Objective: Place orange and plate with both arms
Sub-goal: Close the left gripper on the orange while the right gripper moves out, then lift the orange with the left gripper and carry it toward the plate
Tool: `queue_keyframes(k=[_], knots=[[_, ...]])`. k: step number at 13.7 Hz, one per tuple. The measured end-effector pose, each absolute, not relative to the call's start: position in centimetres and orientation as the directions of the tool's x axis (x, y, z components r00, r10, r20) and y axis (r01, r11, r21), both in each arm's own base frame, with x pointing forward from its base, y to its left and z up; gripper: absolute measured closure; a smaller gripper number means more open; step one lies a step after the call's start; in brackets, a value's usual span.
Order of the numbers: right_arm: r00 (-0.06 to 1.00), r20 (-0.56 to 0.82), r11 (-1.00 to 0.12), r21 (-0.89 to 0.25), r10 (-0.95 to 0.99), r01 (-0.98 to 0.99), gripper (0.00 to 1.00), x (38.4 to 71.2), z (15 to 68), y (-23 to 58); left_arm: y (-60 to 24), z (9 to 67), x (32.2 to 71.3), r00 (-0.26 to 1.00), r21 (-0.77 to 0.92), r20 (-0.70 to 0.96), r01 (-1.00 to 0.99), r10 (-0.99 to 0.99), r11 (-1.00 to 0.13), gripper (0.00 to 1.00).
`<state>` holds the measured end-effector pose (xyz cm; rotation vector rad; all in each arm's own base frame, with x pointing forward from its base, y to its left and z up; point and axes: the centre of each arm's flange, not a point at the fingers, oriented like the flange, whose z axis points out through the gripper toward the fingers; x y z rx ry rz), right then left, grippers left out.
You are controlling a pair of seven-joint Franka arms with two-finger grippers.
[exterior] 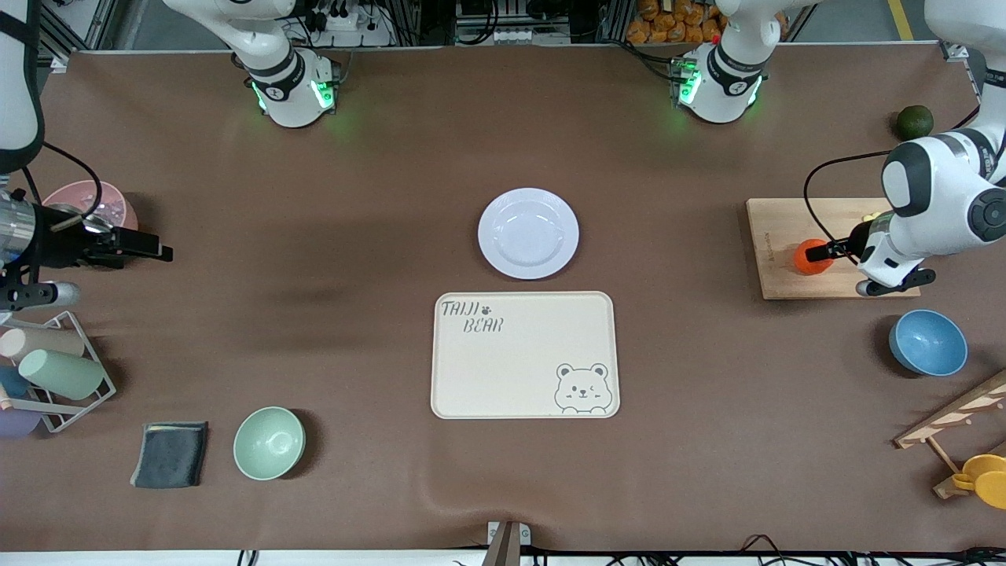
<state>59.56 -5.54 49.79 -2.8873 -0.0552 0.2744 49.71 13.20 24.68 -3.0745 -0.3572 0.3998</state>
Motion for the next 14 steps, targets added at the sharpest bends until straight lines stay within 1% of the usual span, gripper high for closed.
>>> queue_keyframes(k=[2,4,7,11,14], knots=[[0.977,-0.206,-0.968,-0.252,0.064,0.010,0.00,59.5,49.1,-5.4,13.2,24.0,49.8,0.942,-0.049,-0.247,0.222,0.227,-0.974,0.00],[0.975,-0.213,-0.953,-0.303,0.070,0.003,0.00,59.5,48.8,-4.6,13.2,23.5,49.9,0.943,-0.049,-0.245,0.221,0.226,-0.974,0.00],[0.967,-0.245,-0.924,-0.380,0.069,-0.031,0.00,60.1,46.5,-3.8,13.1,23.0,49.9,0.942,-0.048,-0.249,0.220,0.225,-0.974,0.00],[0.956,-0.287,-0.896,-0.435,0.051,-0.083,0.00,60.4,43.8,-4.4,13.1,22.2,50.1,0.947,-0.047,-0.234,0.217,0.222,-0.975,0.00],[0.945,-0.323,-0.876,-0.469,0.048,-0.116,0.00,59.8,42.2,-4.2,13.1,20.9,50.0,0.945,-0.047,-0.243,0.216,0.221,-0.975,0.00]])
